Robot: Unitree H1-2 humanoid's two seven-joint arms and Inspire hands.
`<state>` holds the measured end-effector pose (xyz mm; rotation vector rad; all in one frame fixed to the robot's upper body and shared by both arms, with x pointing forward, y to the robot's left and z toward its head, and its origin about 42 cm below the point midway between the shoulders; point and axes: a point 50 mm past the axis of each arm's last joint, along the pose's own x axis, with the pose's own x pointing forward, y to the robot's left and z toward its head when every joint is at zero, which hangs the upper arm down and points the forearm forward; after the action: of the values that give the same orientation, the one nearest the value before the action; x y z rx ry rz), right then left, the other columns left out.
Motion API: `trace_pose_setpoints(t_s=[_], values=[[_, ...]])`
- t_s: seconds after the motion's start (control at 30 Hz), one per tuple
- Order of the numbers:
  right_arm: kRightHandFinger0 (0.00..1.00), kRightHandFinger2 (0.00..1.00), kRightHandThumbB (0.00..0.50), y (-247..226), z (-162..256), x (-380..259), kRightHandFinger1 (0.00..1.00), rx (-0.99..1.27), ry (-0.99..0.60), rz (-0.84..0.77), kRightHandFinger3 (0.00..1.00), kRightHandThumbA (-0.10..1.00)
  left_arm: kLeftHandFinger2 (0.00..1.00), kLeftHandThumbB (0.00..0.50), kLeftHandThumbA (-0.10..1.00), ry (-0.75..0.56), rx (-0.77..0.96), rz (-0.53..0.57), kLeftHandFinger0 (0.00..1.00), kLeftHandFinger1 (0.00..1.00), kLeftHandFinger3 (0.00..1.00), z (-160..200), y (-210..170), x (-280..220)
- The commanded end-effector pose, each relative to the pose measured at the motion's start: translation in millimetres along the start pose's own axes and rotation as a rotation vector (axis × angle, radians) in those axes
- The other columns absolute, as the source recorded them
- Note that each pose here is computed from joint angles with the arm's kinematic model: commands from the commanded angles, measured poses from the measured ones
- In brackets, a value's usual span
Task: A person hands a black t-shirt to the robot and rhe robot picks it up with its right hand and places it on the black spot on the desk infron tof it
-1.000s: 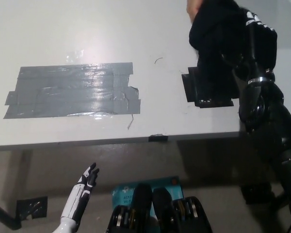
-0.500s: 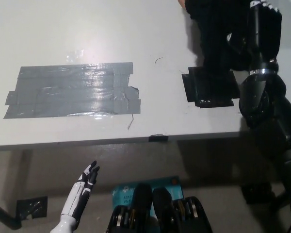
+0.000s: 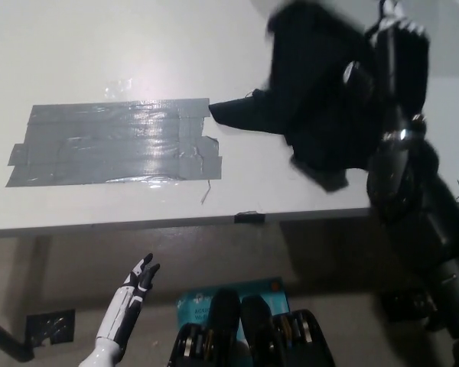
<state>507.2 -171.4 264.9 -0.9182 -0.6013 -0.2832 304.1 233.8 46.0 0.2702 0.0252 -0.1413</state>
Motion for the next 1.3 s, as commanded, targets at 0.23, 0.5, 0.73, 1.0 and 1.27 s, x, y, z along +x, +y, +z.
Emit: trace_pose_setpoints(t_s=[0.23, 0.5, 0.73, 1.0, 1.27], values=[[0.13, 1.00, 0.110, 62.4, -41.0, -36.1, 0.67, -0.125, 0.110, 0.408, 1.00, -0.10, 0.86, 0.500, 1.00, -0.044, 0.033, -0.017, 0.98, 1.00, 0.95, 12.6, 3.4, 7.6], [1.00, 1.00, 0.481, 62.6, -47.4, -37.7, 1.00, -0.159, 0.223, 0.908, 1.00, 0.55, 0.80, 0.498, 1.00, -0.047, 0.039, -0.025, 0.93, 0.96, 0.85, 19.1, 4.9, 12.2], [1.00, 1.00, 0.500, -24.3, -16.5, 2.6, 1.00, 0.065, 0.091, 0.779, 1.00, 0.97, 0.75, 0.499, 1.00, -0.065, 0.045, -0.025, 0.83, 0.87, 0.79, 21.3, 8.7, 20.2], [1.00, 1.00, 0.458, -160.1, 33.3, 21.0, 1.00, 0.315, -0.193, 0.429, 1.00, 1.00, 0.77, 0.491, 1.00, -0.049, 0.043, -0.037, 0.78, 0.88, 0.80, 17.3, 8.5, 19.2], [1.00, 1.00, 0.499, -248.7, 75.0, -26.8, 1.00, 0.659, -0.382, 0.154, 1.00, 1.00, 0.75, 0.482, 1.00, -0.056, 0.055, -0.032, 0.79, 0.85, 0.80, 21.0, 8.5, 26.0]])
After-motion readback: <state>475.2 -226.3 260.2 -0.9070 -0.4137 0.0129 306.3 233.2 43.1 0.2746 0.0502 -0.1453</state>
